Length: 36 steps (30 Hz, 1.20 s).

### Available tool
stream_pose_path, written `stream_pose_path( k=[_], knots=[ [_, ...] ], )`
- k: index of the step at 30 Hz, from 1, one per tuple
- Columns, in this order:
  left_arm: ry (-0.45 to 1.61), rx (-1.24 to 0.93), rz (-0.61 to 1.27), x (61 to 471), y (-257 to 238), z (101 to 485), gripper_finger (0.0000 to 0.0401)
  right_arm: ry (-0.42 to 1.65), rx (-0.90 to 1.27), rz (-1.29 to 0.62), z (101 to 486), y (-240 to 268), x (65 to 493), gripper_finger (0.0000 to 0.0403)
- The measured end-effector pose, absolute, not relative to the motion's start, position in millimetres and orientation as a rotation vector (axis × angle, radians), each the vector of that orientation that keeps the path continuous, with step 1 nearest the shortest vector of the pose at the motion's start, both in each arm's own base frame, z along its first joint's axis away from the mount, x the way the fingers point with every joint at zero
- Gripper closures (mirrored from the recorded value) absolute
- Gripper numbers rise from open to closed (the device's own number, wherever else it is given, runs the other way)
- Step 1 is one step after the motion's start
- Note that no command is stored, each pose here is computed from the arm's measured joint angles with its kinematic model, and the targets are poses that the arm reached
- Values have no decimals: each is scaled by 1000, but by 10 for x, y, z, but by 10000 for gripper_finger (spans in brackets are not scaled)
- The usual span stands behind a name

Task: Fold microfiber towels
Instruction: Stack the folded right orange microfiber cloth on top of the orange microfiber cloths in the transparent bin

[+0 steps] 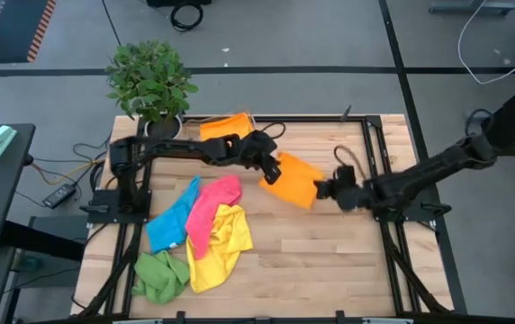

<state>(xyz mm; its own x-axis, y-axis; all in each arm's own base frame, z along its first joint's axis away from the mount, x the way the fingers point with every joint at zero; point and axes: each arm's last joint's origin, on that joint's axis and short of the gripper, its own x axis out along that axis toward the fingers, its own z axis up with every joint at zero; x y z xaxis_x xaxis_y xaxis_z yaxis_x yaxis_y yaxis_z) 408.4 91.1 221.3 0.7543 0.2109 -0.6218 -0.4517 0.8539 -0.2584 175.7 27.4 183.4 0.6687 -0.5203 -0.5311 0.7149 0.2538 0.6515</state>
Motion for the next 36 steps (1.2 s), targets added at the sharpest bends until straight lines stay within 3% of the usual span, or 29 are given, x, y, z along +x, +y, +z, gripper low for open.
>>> stream_pose_path(
  k=[7, 16, 27, 36],
  knots=[
    [593, -302, 652, 3811, 799, 2611, 387, 248, 810, -828, 2348, -316, 2042, 402],
    [616, -232, 992, 3519, 1101, 2720, 387, 325, 636, -689, 2624, -1393, 2804, 402],
    [827, -304, 1275, 3065, 1553, 2592, 387, 451, 534, -513, 2524, -2138, 3805, 402],
    [934, -324, 1370, 2937, 1584, 2494, 387, 510, 498, -453, 2300, -2323, 4178, 402]
  ],
)
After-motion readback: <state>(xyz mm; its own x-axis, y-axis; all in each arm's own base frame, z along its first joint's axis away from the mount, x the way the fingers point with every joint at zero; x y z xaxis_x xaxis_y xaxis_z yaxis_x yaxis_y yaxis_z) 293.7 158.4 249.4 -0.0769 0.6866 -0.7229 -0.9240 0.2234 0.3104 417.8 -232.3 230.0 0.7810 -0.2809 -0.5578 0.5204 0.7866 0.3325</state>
